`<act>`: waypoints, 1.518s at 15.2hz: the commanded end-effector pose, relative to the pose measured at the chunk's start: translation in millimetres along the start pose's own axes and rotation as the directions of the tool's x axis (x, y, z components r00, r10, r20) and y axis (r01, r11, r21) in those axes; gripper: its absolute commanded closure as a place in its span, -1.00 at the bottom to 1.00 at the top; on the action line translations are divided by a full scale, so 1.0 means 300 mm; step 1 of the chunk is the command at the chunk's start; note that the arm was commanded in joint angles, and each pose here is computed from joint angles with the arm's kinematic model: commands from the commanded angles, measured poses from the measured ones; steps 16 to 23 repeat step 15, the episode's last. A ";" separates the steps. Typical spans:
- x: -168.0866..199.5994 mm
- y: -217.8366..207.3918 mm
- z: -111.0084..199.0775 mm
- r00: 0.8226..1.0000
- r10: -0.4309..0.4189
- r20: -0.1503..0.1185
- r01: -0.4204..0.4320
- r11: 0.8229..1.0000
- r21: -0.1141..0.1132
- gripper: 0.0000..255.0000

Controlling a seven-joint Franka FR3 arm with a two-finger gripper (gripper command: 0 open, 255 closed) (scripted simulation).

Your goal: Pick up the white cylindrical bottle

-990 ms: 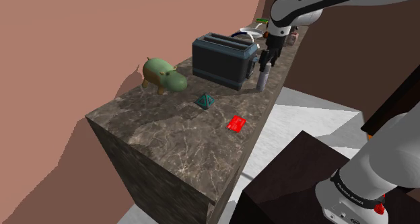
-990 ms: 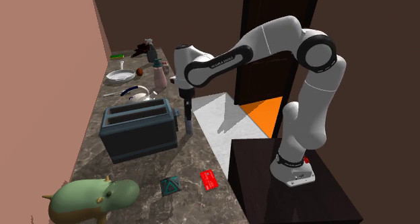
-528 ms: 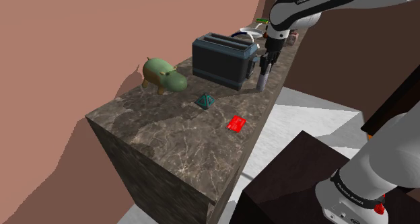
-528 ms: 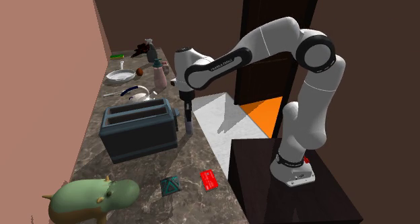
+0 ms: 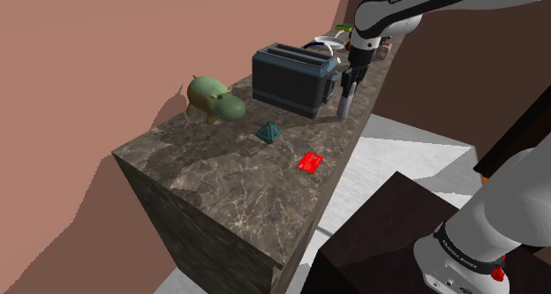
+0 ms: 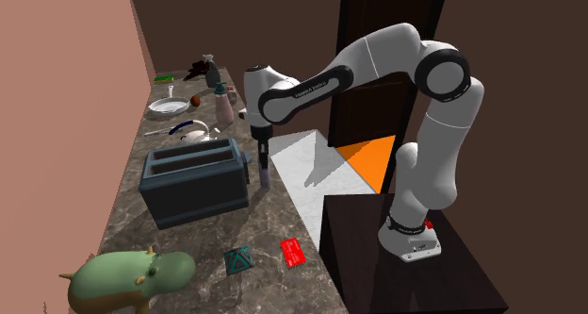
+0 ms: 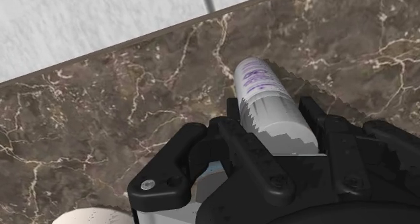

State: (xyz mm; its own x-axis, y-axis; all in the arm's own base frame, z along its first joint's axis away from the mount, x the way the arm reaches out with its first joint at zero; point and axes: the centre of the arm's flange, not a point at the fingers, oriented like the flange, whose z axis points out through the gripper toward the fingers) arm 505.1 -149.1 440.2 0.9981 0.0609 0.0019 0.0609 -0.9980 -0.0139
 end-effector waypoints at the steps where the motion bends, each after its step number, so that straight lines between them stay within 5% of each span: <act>1: 0.001 -0.001 -0.030 1.000 0.000 0.000 0.000 1.000 0.000 1.00; 13: 0.002 -0.004 -0.242 1.000 0.000 0.000 0.000 1.000 0.000 1.00; 23: 0.002 -0.004 -0.244 1.000 0.000 0.000 0.000 1.000 0.000 1.00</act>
